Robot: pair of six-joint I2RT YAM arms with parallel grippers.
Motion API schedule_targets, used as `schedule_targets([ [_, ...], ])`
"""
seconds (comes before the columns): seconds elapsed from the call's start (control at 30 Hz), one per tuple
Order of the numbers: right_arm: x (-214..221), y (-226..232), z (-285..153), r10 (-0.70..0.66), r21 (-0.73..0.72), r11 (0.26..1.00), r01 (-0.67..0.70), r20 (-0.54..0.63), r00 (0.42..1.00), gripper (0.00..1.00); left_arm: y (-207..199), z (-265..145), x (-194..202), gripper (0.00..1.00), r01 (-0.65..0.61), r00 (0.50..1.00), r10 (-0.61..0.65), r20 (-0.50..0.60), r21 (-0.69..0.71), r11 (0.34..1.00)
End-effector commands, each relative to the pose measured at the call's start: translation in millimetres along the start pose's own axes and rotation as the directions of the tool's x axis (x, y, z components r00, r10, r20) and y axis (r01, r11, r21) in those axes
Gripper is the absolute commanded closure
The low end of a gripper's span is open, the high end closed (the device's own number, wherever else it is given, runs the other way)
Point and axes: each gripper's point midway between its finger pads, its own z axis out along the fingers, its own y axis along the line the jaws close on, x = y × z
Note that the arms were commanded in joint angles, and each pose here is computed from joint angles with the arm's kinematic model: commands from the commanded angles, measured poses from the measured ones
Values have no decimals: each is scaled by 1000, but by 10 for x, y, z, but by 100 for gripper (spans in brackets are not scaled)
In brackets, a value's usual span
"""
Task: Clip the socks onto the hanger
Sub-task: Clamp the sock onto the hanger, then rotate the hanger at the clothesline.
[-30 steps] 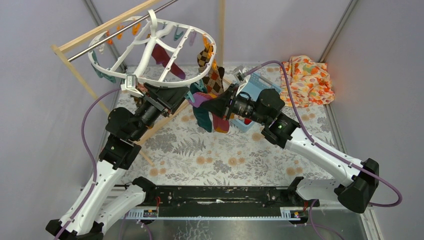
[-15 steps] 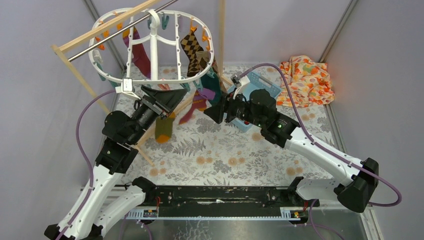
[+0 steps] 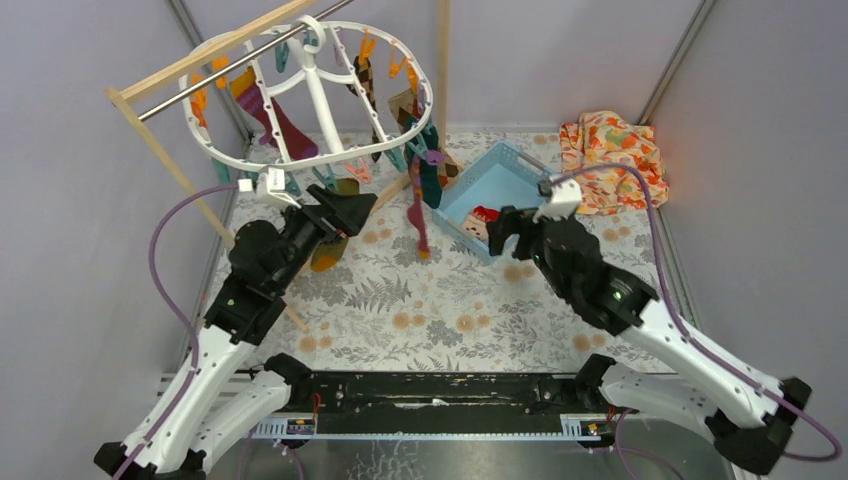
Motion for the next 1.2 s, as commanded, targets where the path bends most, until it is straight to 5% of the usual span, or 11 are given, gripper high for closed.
schedule_targets([
  [0.0, -165, -191, -129, 83, 21, 996, -89, 190, 978, 6, -42, 253, 64, 1, -58, 998, 59, -17, 47, 997],
  [0.2, 84, 73, 26, 21, -47, 999, -21, 10, 1000, 20, -80, 466, 63, 1, -96, 995, 97, -16, 72, 993],
  [0.83, -257, 1131, 168, 99, -477, 876, -67, 43, 994, 98, -29, 397, 39, 1, -225, 974, 224, 20, 86, 971],
  [1.0, -522, 1420, 129, 130, -576, 815, -65, 72, 989, 99, 53, 347, 55, 2, -263, 965, 262, 21, 62, 963],
  [1.17, -716, 1634, 140, 89, -584, 811, 16, 151, 985, 82, 184, 259, 15, 2, -298, 954, 298, 34, -1, 955],
])
